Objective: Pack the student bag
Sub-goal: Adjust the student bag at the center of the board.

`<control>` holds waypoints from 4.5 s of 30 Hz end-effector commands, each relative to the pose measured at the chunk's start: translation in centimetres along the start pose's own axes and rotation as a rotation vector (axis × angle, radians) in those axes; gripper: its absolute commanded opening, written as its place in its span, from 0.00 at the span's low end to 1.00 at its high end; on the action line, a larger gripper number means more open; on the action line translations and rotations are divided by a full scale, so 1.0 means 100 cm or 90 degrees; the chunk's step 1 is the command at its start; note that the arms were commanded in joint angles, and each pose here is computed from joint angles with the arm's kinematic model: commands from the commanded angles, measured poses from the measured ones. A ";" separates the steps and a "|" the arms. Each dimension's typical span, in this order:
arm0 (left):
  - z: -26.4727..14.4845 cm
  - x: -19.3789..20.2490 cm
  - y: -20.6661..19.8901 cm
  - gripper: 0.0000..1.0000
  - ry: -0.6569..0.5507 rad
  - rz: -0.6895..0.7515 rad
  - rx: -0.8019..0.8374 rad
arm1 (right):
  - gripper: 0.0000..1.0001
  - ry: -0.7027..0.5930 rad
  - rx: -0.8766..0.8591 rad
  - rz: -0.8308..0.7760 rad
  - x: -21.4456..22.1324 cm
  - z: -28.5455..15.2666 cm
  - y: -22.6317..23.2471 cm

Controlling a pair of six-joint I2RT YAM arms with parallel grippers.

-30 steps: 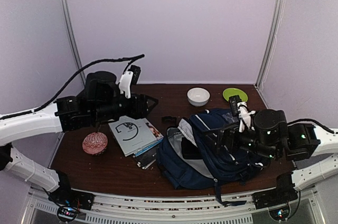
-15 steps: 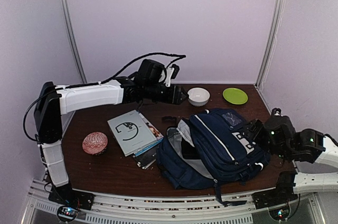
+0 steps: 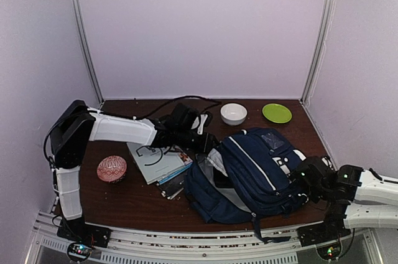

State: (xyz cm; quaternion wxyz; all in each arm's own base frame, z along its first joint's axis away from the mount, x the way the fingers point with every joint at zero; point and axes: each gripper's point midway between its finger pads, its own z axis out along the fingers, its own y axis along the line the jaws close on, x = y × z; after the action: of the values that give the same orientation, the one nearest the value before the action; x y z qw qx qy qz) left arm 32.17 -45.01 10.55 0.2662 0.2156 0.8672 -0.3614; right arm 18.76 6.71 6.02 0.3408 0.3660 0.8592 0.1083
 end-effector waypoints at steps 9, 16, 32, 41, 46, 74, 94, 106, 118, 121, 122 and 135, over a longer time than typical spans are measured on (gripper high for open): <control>-0.011 0.067 -0.089 0.54 0.002 0.040 0.129 | 0.93 0.071 -0.110 -0.089 0.013 0.016 0.086; -0.030 0.075 -0.093 0.39 -0.019 0.039 0.115 | 0.91 0.086 -0.109 -0.144 0.010 0.036 0.122; -0.036 0.066 -0.072 0.27 -0.069 0.018 0.041 | 0.84 0.190 -0.199 -0.280 0.043 0.075 0.260; -0.047 0.043 -0.070 0.37 -0.093 0.020 0.035 | 0.90 0.159 -0.252 -0.332 0.014 0.036 0.297; -0.087 0.048 -0.079 0.69 -0.081 0.049 0.043 | 0.97 0.092 -0.287 -0.334 -0.026 -0.016 0.299; -0.124 0.078 -0.206 0.98 -0.006 0.808 0.026 | 0.97 0.044 -0.235 -0.096 -0.025 -0.029 0.126; -0.045 0.047 -0.189 0.98 -0.009 0.902 -0.141 | 0.97 0.040 -0.200 -0.016 -0.013 -0.015 0.070; -0.095 -0.023 -0.162 0.00 -0.123 0.725 -0.206 | 0.94 0.064 -0.187 0.015 -0.002 0.009 0.074; -0.122 -0.078 -0.176 0.00 -0.243 0.456 -0.132 | 0.86 -0.022 -0.471 -0.055 -0.029 -0.077 0.113; -0.116 -0.096 -0.173 0.00 -0.251 0.416 -0.139 | 0.83 0.014 -0.521 -0.087 -0.014 -0.094 0.115; -0.113 -0.100 -0.172 0.00 -0.253 0.405 -0.139 | 0.83 0.035 -0.532 -0.103 -0.005 -0.097 0.117; -0.115 -0.115 -0.183 0.00 -0.256 0.397 -0.134 | 0.86 0.052 -0.454 -0.119 0.039 -0.087 0.142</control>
State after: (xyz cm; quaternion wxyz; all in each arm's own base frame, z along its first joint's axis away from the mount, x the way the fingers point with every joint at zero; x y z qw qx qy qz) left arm 24.76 -50.55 27.28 0.4752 0.4405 0.7422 -0.1712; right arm 17.14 21.80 15.44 0.3819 0.0501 0.8381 0.3864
